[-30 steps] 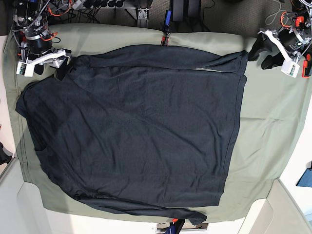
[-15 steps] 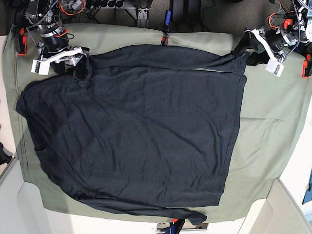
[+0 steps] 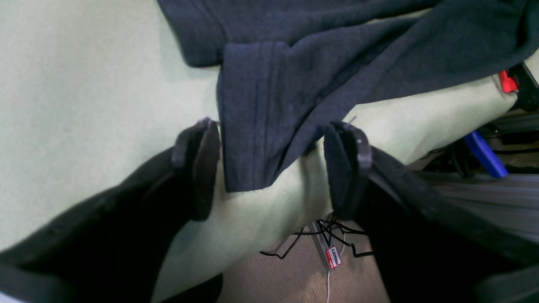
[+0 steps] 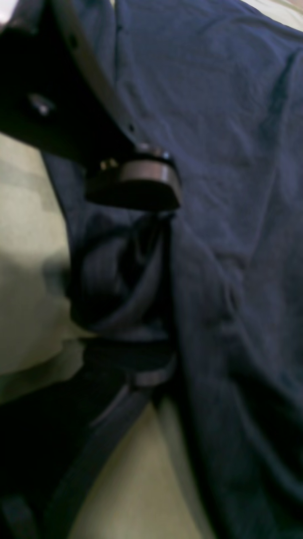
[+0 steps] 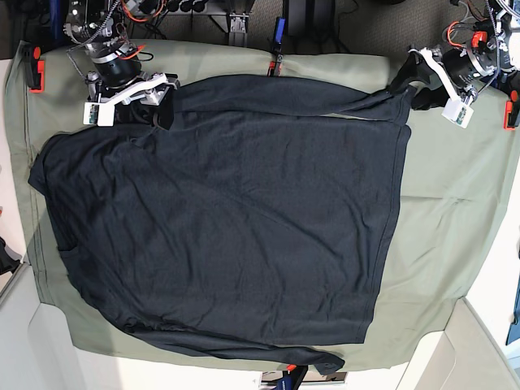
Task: Fold the T-shirt properly
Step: 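Move both grippers to the shirt's shoulder corners and grasp them, then drag the grasped shoulder corners toward the robot, spreading the shirt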
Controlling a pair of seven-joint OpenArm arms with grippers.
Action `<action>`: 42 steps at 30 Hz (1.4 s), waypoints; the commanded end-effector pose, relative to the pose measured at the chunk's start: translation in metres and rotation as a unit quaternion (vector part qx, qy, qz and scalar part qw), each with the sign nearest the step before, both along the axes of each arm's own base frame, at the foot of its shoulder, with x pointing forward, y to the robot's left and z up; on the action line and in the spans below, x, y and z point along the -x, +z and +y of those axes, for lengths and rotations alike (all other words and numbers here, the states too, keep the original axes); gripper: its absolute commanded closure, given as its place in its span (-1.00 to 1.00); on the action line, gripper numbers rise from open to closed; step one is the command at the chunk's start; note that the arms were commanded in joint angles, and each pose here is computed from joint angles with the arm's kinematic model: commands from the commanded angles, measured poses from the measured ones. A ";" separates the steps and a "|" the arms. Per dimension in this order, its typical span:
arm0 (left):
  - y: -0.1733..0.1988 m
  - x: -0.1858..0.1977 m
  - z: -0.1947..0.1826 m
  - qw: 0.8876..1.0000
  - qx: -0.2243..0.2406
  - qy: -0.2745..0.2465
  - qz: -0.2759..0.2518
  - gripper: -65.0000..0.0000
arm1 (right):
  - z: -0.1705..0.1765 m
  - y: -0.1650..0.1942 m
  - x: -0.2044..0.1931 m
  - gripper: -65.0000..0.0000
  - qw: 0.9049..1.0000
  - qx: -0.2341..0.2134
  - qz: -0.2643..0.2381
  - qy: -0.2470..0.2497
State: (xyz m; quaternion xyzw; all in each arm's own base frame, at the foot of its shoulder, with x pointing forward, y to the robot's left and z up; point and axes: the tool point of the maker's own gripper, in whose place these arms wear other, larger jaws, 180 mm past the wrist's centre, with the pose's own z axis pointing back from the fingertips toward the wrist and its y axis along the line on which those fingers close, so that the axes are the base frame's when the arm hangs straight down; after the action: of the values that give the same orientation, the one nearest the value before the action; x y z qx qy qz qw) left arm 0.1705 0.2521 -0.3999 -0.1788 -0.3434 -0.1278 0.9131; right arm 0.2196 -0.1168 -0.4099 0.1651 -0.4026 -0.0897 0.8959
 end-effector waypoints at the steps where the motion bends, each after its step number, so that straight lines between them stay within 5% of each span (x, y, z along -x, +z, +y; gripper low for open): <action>1: 0.008 -0.005 0.001 1.000 0.000 -0.006 -0.014 0.02 | 0.001 0.008 -0.005 -0.26 1.000 -0.002 -0.017 0.000; 5: 0.009 -0.007 0.001 1.000 0.002 -0.005 -0.020 0.85 | 0.000 0.008 -0.005 0.60 1.000 0.003 -0.017 0.003; 7: 0.008 -0.006 0.002 1.000 -0.005 -0.008 -0.019 1.00 | 0.001 0.008 -0.004 1.00 1.000 0.012 -0.019 0.015; 13: 0.010 -0.008 0.011 0.999 -0.022 -0.006 -0.023 1.00 | 0.000 0.003 0.003 1.00 0.998 0.036 0.000 0.044; 26: 0.067 -0.021 0.024 0.996 -0.018 0.018 -0.083 1.00 | -0.027 0.039 0.000 1.00 0.999 0.028 -0.040 0.000; 42: 0.065 -0.098 0.047 0.990 -0.053 0.016 -0.127 1.00 | -0.033 0.054 -0.075 1.00 0.995 0.031 -0.096 -0.009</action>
State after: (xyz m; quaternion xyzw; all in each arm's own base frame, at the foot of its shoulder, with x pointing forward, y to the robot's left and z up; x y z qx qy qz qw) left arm 0.2609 0.2930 -0.3497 -0.1174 -0.4347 -0.1473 0.8807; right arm 0.2877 -0.1437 -0.3686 0.1492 -0.4676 -0.0694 0.8685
